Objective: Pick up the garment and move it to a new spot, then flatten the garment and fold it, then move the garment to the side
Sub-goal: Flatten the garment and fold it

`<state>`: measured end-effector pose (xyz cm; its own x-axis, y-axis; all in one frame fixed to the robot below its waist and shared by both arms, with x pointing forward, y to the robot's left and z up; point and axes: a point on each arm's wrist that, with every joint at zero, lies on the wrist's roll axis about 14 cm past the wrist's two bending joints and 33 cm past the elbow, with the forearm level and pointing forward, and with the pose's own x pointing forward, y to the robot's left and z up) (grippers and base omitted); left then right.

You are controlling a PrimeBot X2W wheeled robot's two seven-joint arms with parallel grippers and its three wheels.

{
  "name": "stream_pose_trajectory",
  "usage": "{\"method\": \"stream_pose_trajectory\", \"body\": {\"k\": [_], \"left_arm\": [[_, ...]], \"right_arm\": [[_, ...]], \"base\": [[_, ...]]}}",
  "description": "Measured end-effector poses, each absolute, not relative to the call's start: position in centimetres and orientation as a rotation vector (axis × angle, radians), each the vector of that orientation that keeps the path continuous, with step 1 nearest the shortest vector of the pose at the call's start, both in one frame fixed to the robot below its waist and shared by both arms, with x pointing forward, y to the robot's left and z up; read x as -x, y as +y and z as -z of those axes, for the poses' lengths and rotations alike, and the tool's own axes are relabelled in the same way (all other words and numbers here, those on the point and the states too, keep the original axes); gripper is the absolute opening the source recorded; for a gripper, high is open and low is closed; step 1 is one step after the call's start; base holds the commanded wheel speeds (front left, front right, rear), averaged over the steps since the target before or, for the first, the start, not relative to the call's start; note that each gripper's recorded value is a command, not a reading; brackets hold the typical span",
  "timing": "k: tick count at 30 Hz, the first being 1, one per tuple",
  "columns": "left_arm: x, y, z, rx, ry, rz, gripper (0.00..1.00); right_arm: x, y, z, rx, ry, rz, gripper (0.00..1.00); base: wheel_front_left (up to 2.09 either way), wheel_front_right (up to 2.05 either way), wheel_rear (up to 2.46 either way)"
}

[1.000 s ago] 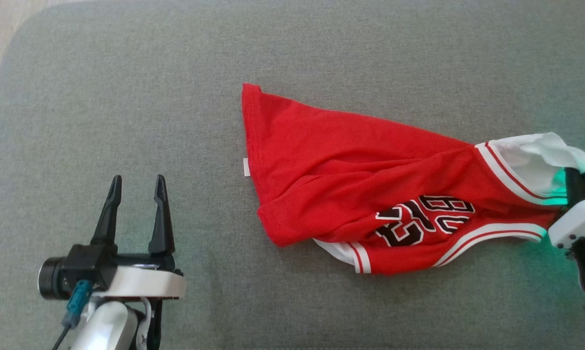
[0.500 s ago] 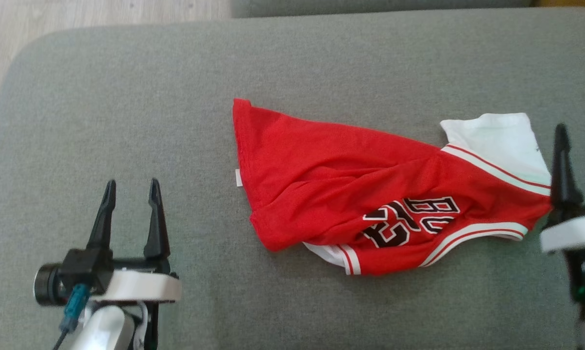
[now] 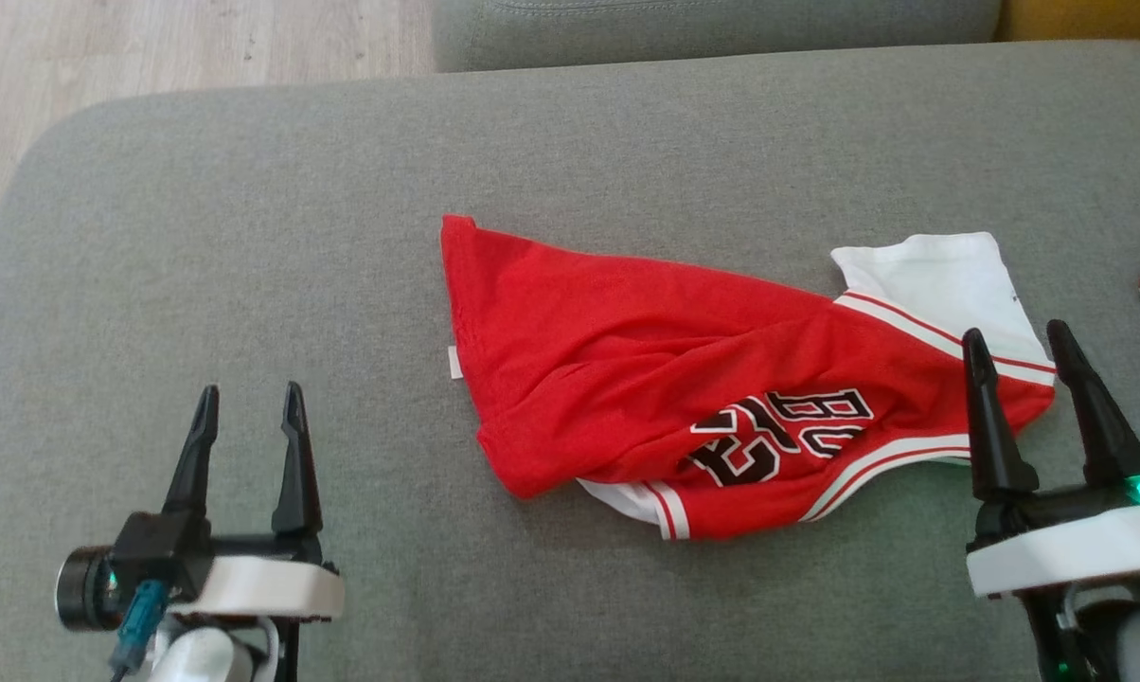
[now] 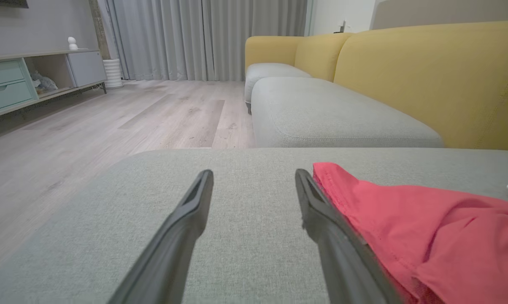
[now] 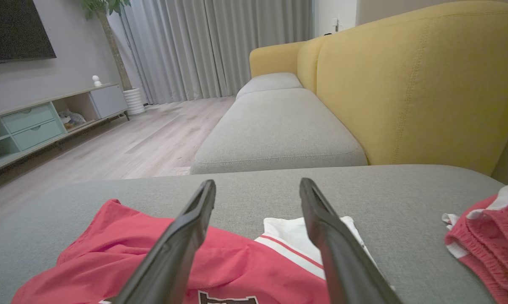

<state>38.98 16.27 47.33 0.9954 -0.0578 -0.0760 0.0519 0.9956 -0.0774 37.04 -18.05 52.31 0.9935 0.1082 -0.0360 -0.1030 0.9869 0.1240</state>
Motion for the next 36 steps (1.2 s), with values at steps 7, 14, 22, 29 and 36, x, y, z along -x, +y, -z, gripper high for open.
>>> {"method": "stream_pose_trajectory", "body": {"k": [7, 14, 22, 29, 36], "left_arm": [[-38.9, 16.5, -46.9, 0.070, 0.101, 0.048, 1.00], [-38.4, 13.4, -45.9, 0.092, 0.180, 0.175, 1.00], [-38.2, 6.2, -43.4, 0.222, 0.445, 0.426, 1.00], [-36.5, 3.9, -40.0, 0.235, 0.651, 0.513, 1.00], [-36.9, 2.9, -39.2, 0.232, 0.709, 0.556, 1.00]], "right_arm": [[-37.2, -17.8, -52.2, -0.127, 0.050, -0.112, 1.00], [-37.4, -17.6, -51.7, -0.141, 0.069, -0.118, 1.00], [-37.7, -17.7, -50.8, -0.143, 0.103, -0.114, 1.00], [-37.5, -18.2, -49.9, -0.145, 0.130, -0.096, 1.00], [-37.4, -18.7, -49.0, -0.151, 0.155, -0.073, 1.00]], "base": [[0.00, 0.00, 0.00], [0.00, 0.00, 0.00], [0.00, 0.00, 0.00], [0.00, 0.00, 0.00], [0.00, 0.00, 0.00]]}}
